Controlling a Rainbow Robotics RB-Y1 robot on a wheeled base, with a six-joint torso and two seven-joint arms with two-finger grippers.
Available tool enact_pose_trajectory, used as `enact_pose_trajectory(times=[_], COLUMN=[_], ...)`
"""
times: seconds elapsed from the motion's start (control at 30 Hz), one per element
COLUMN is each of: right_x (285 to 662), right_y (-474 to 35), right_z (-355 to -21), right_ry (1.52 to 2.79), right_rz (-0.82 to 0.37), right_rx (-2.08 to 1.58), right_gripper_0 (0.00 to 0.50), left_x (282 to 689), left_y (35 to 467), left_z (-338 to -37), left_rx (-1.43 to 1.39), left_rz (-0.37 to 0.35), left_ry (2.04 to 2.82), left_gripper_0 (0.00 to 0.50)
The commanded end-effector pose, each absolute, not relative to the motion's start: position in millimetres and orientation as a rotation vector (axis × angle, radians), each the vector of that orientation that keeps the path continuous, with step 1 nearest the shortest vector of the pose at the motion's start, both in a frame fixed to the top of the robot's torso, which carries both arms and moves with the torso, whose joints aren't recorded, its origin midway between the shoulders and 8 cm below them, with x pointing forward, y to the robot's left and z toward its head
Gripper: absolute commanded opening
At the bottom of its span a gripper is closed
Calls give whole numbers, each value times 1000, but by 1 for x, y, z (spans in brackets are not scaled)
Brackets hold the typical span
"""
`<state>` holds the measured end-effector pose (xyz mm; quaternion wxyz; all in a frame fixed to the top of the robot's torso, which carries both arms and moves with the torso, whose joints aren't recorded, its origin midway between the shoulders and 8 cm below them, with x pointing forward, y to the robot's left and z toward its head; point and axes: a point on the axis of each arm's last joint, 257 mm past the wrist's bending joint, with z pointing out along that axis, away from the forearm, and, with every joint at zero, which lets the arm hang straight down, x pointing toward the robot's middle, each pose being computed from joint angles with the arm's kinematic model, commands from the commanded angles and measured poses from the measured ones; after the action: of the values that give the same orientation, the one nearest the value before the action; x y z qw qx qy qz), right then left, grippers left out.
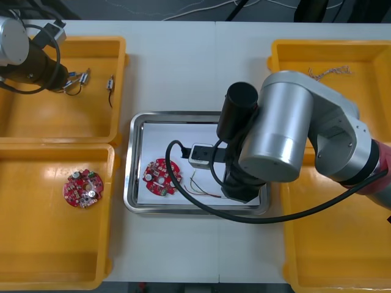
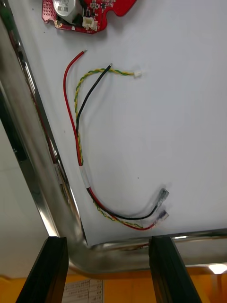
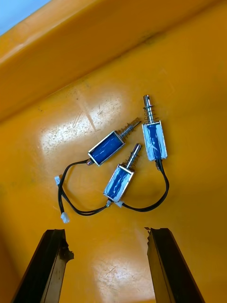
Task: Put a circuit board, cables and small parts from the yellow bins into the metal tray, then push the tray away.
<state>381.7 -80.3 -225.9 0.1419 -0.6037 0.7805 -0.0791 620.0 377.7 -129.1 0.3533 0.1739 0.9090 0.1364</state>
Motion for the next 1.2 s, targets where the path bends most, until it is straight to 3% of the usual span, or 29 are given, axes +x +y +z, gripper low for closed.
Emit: enact_pose_trajectory(times=[0.03, 0.37, 1.2], right_x=[383, 390, 406], right_y=[-75, -94, -228], right_z=[-179, -130, -108], right_ry=[2202, 2232, 2468], right_rz=[-183, -40, 52], right_rx=[-1716, -1540, -763], right_gripper_0=[500, 500, 500], left_x=[641, 652, 674], left_y=[365, 369, 371], left_z=[-94, -112, -125], left_rx=[528, 628, 674], left_rz=[360, 375, 432], left_ry=[2276, 2298, 2287], left_gripper_0=[500, 500, 500])
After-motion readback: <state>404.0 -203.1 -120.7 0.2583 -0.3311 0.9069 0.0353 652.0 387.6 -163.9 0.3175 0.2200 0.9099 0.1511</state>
